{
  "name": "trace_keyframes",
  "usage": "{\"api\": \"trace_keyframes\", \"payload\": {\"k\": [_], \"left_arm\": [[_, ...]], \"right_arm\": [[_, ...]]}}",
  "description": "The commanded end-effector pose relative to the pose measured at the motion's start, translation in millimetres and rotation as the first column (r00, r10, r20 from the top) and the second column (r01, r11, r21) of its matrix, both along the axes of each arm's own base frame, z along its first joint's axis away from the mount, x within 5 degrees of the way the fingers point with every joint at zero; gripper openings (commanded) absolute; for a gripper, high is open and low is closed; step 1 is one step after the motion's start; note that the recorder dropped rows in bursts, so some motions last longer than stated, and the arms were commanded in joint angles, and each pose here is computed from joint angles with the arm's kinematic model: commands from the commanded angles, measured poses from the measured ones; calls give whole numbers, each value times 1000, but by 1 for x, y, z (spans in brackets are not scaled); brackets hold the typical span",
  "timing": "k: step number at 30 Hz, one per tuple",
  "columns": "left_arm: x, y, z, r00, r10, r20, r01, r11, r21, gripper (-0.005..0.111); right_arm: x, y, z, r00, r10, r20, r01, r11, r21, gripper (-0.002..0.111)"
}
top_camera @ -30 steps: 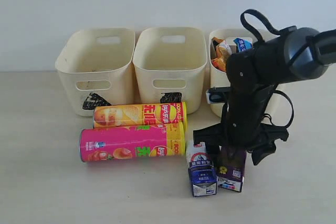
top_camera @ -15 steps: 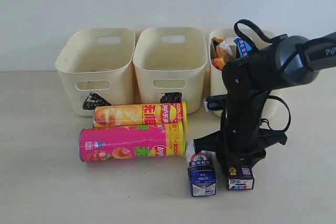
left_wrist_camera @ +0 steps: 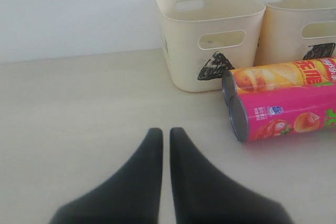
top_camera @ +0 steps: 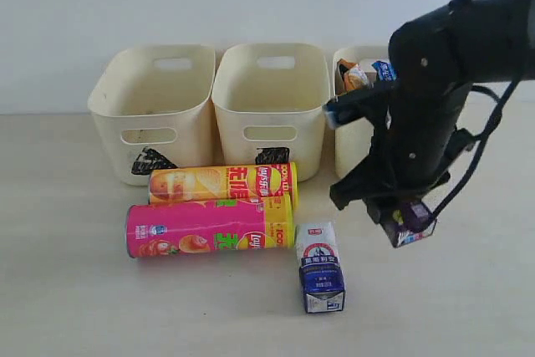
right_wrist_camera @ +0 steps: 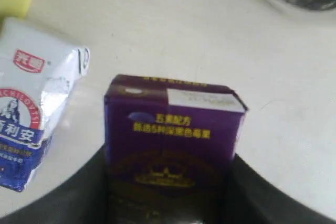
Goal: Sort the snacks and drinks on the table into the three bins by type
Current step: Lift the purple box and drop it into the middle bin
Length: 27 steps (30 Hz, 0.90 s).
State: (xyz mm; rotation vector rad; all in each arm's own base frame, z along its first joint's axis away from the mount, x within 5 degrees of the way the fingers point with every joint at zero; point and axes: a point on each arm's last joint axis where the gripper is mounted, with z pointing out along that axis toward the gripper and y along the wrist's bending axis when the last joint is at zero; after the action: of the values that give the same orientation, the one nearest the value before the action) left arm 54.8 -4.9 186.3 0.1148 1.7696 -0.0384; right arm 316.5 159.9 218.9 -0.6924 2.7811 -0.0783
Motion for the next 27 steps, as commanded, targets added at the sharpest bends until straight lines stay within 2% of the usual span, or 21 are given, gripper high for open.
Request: {"api": "trace_keyframes", "payload": {"k": [1, 5, 9, 12, 14, 21, 27], "left_arm": [[0, 0, 2, 1000, 5, 10, -5, 1000, -6, 4], [0, 0, 2, 1000, 5, 10, -5, 1000, -6, 4], [0, 0, 2, 1000, 5, 10, -5, 1000, -6, 4], [0, 0, 2, 1000, 5, 10, -5, 1000, -6, 4], [0, 0, 2, 1000, 5, 10, -5, 1000, -6, 4], [0, 0, 2, 1000, 5, 10, -5, 1000, -6, 4], [0, 0, 2, 1000, 5, 10, -5, 1000, -6, 4]], "right_arm": [[1, 0, 44, 966, 103, 239, -122, 990, 66, 1], [11, 10, 68, 874, 97, 476, -198, 966, 168, 1], [26, 22, 80, 741, 76, 667, -297, 928, 224, 1], [38, 32, 80, 661, 45, 749, -348, 903, 253, 1], [49, 39, 77, 638, 35, 769, -361, 896, 259, 1], [104, 68, 64, 623, 48, 780, -367, 899, 238, 1], [133, 77, 49, 681, -1, 732, -307, 908, 286, 2]]}}
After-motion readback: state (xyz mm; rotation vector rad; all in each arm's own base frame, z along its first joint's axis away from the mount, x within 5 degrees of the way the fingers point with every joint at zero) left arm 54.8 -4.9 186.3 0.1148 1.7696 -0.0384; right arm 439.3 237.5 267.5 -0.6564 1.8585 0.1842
